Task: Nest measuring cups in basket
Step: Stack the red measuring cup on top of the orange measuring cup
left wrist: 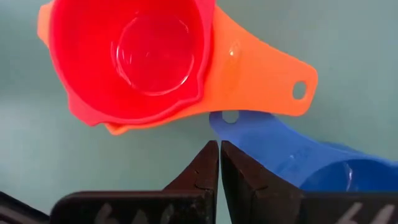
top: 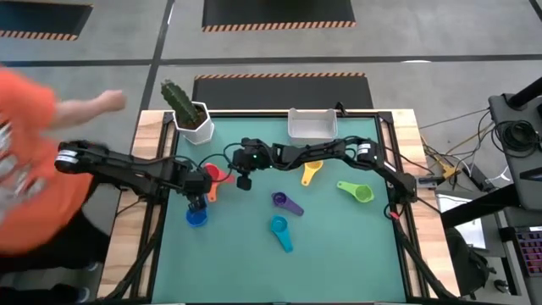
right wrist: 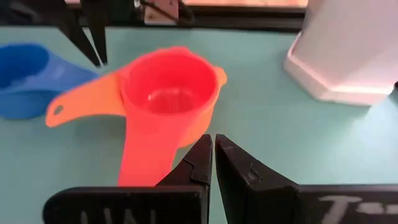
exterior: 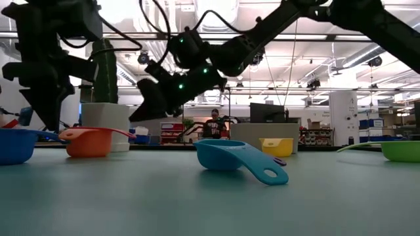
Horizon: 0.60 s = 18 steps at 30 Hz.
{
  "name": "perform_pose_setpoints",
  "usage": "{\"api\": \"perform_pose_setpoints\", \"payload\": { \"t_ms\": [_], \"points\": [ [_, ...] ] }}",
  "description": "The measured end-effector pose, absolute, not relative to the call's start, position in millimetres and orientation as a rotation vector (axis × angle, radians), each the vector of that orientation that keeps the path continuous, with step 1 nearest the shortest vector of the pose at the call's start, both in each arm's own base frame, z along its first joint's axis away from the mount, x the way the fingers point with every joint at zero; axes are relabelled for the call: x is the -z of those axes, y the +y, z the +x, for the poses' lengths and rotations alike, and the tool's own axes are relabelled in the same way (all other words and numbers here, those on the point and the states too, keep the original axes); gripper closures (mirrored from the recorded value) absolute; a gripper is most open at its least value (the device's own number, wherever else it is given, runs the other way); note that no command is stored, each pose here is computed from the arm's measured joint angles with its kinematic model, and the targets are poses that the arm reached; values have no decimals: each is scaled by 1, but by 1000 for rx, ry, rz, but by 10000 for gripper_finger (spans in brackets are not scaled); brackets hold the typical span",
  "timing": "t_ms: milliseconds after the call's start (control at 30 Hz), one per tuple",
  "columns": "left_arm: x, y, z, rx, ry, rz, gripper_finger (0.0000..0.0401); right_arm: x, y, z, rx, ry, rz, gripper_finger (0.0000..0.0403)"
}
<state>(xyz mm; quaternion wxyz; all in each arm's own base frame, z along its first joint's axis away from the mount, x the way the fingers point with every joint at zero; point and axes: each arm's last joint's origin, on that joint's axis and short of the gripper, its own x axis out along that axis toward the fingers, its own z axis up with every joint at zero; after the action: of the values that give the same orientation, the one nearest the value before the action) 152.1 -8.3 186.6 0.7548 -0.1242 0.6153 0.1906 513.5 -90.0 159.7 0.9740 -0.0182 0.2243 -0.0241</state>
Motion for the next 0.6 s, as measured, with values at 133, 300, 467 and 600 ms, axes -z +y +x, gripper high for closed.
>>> {"api": "perform_pose_setpoints", "payload": {
  "t_ms": [133, 300, 467, 600],
  "points": [
    [-187, -8, 155, -423, 1304, -282, 401, -146, -90, 515, 47, 488, -32, 394],
    [-186, -8, 157, -444, 1288, -264, 401, -146, -90, 516, 47, 475, -34, 394],
    [-185, -7, 159, -454, 1265, -267, 401, -143, -90, 515, 42, 483, -31, 394],
    [-185, -8, 161, -449, 1245, -274, 401, -143, -88, 515, 34, 487, -31, 394]
  ]
}}
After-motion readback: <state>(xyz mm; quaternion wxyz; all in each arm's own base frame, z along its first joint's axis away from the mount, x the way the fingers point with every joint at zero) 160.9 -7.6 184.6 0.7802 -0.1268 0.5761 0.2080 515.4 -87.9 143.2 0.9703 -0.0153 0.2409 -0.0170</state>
